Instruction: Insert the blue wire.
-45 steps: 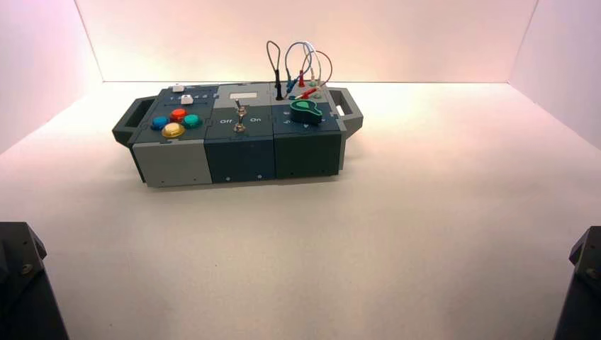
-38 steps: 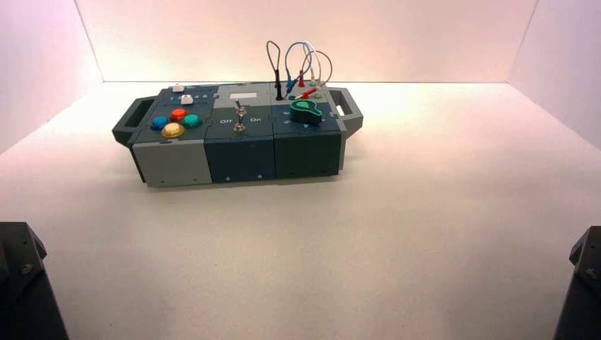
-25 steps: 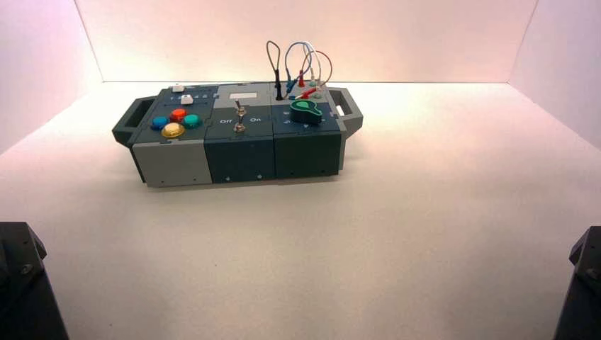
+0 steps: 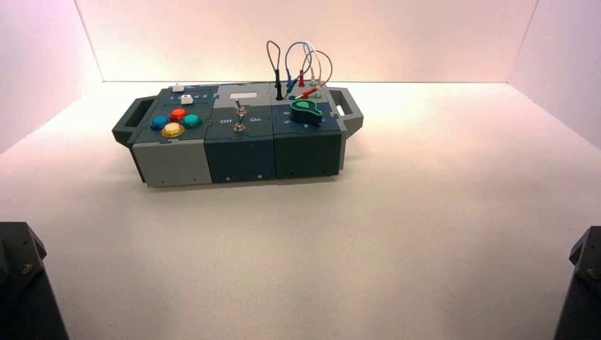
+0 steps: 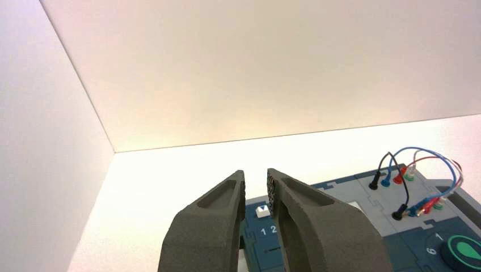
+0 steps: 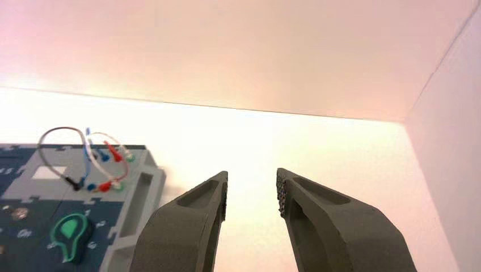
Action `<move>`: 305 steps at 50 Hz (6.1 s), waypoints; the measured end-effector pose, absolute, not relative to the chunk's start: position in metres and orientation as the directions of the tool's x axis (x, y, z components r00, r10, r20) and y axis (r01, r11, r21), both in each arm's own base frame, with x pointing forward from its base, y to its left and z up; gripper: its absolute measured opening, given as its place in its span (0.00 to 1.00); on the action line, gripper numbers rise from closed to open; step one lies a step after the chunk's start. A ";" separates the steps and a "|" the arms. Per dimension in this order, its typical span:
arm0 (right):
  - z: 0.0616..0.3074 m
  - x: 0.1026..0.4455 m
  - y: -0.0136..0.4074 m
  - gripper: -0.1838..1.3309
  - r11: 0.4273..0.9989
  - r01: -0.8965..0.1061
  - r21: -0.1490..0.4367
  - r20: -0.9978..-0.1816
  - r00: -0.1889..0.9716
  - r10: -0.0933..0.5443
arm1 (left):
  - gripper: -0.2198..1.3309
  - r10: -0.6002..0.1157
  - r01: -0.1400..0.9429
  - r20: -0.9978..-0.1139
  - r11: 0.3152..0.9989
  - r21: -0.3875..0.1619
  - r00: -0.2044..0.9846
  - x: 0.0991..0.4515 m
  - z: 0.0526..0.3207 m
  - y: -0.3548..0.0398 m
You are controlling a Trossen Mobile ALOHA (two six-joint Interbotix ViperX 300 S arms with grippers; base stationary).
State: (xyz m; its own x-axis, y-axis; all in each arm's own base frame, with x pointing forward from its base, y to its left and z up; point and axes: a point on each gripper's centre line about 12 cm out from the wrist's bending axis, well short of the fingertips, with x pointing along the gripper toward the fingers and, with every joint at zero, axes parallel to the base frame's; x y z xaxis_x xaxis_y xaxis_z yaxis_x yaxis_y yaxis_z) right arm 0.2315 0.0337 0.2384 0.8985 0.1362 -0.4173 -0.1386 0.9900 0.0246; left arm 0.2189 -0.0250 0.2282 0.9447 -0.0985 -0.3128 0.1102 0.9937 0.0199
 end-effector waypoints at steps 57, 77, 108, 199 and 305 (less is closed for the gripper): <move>0.249 0.220 0.084 0.74 0.936 -0.335 0.111 -0.676 0.665 0.318 | 0.43 -0.317 0.366 -0.578 0.930 -0.035 0.752 0.211 0.219 -0.079; 0.252 0.217 0.110 0.74 0.897 -0.420 0.141 -0.726 0.572 0.382 | 0.35 -0.362 0.459 -0.687 0.887 -0.047 0.630 0.210 0.219 -0.099; 0.239 0.240 0.136 0.74 0.881 -0.434 0.187 -0.770 0.493 0.406 | 0.35 -0.367 0.470 -0.699 0.881 -0.051 0.613 0.210 0.217 -0.102; 0.182 0.290 0.185 0.74 0.884 -0.399 0.244 -0.822 0.398 0.407 | 0.35 -0.367 0.467 -0.683 0.883 -0.042 0.632 0.208 0.216 -0.100; 0.124 0.351 0.243 0.72 0.888 -0.377 0.264 -0.845 0.354 0.401 | 0.35 -0.363 0.493 -0.708 0.870 -0.025 0.605 0.206 0.210 -0.100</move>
